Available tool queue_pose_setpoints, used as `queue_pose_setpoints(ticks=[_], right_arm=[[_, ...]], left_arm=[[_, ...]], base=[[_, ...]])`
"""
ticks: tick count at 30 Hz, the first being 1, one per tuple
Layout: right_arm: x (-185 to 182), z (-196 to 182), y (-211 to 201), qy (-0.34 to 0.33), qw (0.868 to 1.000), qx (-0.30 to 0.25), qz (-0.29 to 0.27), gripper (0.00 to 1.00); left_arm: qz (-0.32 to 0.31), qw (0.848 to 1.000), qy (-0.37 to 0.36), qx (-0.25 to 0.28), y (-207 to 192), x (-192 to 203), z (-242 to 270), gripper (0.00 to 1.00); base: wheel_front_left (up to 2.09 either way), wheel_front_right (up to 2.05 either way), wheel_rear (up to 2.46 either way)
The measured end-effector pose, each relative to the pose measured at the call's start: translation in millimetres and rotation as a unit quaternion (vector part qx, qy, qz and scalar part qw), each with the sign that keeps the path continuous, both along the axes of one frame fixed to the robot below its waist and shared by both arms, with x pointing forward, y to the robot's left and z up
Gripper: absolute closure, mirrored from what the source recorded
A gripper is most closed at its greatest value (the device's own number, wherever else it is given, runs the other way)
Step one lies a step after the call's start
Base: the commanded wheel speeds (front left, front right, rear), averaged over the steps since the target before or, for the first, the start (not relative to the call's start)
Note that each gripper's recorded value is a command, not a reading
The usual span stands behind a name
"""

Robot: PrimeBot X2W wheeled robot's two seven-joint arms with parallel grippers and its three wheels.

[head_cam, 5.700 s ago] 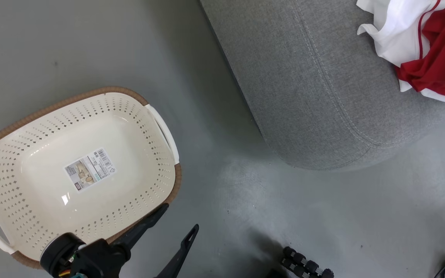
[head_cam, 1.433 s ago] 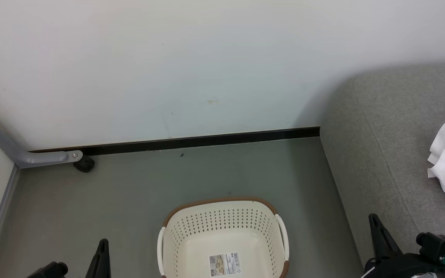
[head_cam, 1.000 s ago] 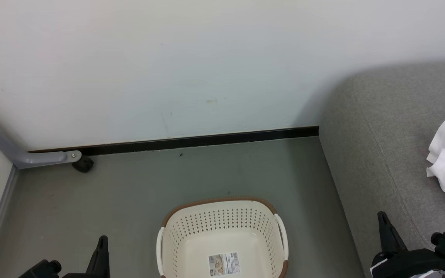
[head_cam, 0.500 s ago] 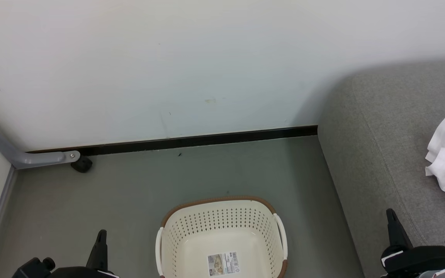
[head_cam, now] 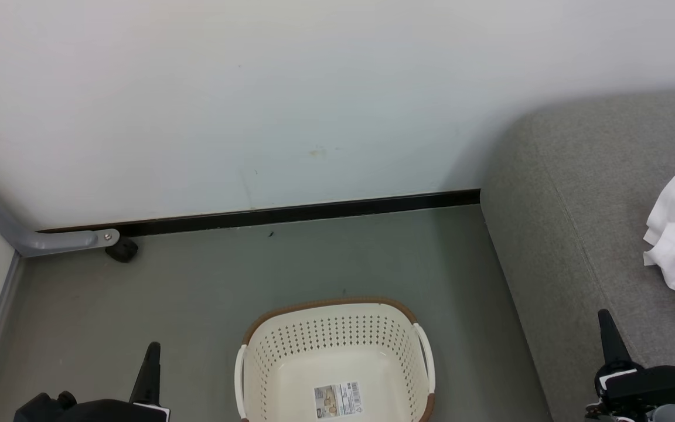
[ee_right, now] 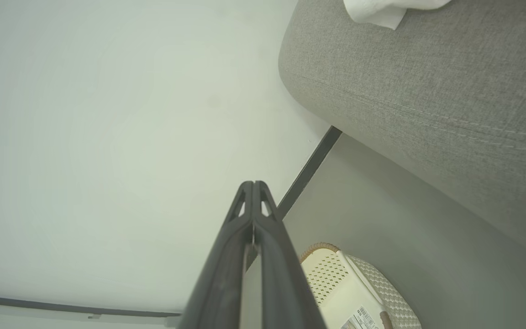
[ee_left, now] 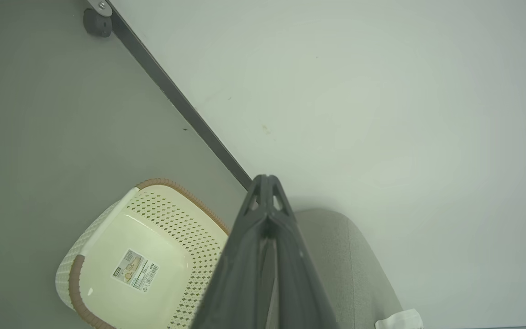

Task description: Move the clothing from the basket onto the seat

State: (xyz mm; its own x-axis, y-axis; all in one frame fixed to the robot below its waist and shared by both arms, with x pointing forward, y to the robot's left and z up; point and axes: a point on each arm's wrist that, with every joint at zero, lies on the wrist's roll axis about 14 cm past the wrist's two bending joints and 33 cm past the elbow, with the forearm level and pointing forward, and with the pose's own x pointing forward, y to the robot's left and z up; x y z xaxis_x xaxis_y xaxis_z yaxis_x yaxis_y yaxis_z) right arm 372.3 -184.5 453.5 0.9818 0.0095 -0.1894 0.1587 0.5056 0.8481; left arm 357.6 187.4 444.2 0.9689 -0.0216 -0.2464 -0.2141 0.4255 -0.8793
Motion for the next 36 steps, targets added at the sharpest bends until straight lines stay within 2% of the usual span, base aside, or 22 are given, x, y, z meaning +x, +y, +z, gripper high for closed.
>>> queue_pose_setpoints(ticks=[19, 36], right_arm=[[2, 9, -12, -0.016, 0.989, 0.141, -0.035, 1.00], [4, 21, -22, -0.041, 0.964, 0.258, -0.056, 1.00]], left_arm=[[0.020, 0.993, -0.028, -0.117, 1, 11, 14, 1.00], [0.038, 0.975, -0.064, -0.210, 3, 19, 29, 1.00]], base=[[0.00, 0.00, 0.00], [0.00, 0.00, 0.00]])
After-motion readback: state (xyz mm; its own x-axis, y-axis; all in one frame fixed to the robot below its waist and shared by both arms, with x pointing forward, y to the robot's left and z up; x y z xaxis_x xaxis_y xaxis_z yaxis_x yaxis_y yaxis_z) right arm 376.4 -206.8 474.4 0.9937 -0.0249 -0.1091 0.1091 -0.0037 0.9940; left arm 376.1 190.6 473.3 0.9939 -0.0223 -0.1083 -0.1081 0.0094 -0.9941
